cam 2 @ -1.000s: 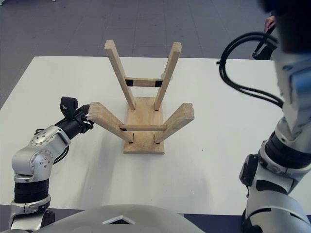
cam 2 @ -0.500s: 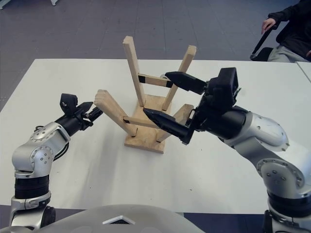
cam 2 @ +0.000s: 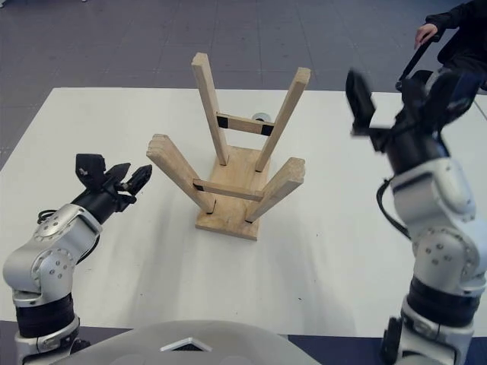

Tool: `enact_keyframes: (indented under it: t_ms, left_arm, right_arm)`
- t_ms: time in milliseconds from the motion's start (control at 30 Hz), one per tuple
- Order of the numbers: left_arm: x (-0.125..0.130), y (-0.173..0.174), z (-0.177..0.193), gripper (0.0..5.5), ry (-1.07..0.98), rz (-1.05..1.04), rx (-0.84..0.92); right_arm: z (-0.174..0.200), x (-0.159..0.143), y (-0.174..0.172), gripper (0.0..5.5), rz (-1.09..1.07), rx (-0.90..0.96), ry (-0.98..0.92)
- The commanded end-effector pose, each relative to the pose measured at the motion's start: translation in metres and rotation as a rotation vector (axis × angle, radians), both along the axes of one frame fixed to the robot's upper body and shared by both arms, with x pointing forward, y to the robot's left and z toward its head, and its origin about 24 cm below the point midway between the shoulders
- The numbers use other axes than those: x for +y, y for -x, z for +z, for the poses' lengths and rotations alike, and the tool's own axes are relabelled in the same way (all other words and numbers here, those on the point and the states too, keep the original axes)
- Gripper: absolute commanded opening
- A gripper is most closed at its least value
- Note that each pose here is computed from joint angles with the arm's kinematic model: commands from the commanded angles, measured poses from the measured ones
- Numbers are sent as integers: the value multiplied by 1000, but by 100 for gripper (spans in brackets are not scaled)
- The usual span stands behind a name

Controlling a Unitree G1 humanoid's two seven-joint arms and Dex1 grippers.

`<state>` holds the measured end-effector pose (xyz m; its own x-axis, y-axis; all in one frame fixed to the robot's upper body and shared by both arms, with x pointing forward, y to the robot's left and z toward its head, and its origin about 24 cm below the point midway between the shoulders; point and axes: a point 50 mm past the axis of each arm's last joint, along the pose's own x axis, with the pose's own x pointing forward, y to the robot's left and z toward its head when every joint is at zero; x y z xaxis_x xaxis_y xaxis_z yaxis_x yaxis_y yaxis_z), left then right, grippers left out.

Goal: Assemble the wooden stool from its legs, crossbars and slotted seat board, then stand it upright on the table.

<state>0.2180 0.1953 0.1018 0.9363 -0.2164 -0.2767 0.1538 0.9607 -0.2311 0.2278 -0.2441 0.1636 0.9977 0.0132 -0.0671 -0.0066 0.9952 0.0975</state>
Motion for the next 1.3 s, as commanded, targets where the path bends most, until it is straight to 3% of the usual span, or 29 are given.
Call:
enact_keyframes:
  t_ms: [33,367,433,467,567,633,700,967,1133,1300]
  left_arm:
    - [-4,15,-1,304,31,109,45]
    - [62,31,18,304,-51,659,-55]
    - [48,26,17,304,-27,556,-37]
    - [28,20,17,304,-11,398,-17]
    - [-58,16,30,304,113,-233,-18]
    - [-99,24,50,304,164,-554,-84]
    - [-112,31,60,304,187,-682,-124]
    - [-89,30,37,304,90,-569,3]
    - [-58,21,26,304,34,-407,54]
    - [-29,18,19,304,-67,-321,103]
  right_arm:
    - [-42,5,27,544,-11,277,45]
    - [-45,-8,37,544,-103,357,141]
    - [-46,-4,37,544,-92,363,131]
    - [-44,9,35,544,-15,359,114]
    - [-28,73,37,544,387,318,90]
    - [-14,99,39,544,571,270,151]
    - [-10,104,37,544,612,265,194]
    - [-9,96,30,544,569,271,213]
    - [-9,87,25,544,553,283,249]
    - [-23,55,18,544,630,449,477]
